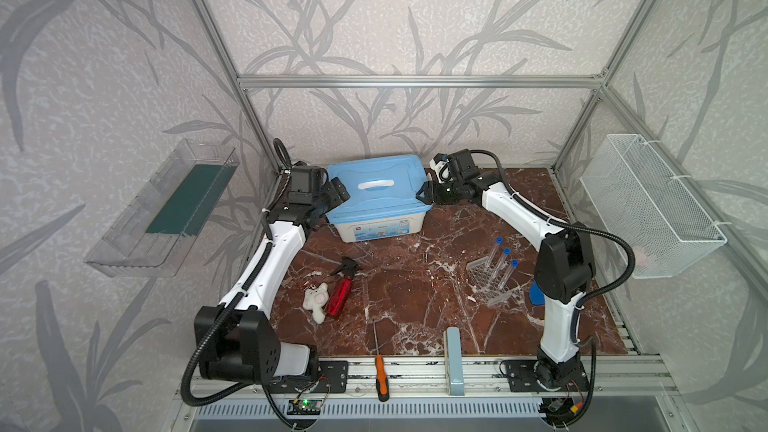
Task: Organize the chemistry lab equipment
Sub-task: 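Press the lid down onto the bin rim with both grippers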
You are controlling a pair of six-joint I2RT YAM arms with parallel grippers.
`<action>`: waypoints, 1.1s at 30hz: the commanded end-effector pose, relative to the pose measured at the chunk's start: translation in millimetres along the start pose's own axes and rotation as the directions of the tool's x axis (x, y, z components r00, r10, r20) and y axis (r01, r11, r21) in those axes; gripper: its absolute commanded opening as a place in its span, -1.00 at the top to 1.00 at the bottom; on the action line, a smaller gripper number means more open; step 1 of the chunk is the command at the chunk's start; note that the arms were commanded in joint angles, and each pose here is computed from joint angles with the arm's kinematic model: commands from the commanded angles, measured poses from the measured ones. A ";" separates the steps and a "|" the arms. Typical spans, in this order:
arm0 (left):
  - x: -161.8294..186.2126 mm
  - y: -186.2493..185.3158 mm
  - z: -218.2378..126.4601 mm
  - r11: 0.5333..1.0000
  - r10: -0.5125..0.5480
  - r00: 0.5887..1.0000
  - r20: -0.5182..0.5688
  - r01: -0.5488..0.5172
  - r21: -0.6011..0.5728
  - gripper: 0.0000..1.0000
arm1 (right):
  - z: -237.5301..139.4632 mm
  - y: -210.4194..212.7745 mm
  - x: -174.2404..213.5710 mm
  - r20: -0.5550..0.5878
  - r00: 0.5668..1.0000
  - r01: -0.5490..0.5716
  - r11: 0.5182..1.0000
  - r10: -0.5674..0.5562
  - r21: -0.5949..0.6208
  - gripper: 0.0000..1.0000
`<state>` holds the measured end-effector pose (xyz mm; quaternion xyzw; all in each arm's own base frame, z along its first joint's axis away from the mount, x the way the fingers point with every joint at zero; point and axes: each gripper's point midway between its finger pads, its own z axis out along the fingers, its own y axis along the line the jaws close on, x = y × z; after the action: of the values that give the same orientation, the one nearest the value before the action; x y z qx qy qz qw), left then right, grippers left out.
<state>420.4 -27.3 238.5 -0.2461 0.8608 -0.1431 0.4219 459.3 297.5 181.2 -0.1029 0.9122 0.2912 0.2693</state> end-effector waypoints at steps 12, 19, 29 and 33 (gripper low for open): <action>3.4 17.9 58.7 0.981 -0.131 0.991 0.001 0.130 0.144 -0.99 | 16.5 -25.1 45.9 -0.118 0.992 -0.047 0.997 0.054 0.063 -0.18; 10.4 -2.9 68.4 0.954 -0.097 0.994 -0.045 0.106 0.280 -0.98 | 18.8 -26.6 52.3 -0.131 0.989 -0.056 0.997 0.063 0.059 -0.16; 21.9 -20.7 47.5 0.972 0.221 0.975 -0.021 -0.218 0.087 -0.64 | 20.4 -31.1 61.5 -0.136 0.988 -0.069 0.995 0.078 0.066 -0.10; 34.9 -20.0 52.6 0.945 0.326 0.943 -0.069 -0.326 0.007 -0.53 | 21.5 -33.2 64.5 -0.139 0.987 -0.072 0.995 0.081 0.072 -0.10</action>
<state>459.1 -43.4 196.7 -0.1549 0.8811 -0.1020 0.4351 459.1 288.4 179.9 -0.0832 0.9027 0.3097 0.2868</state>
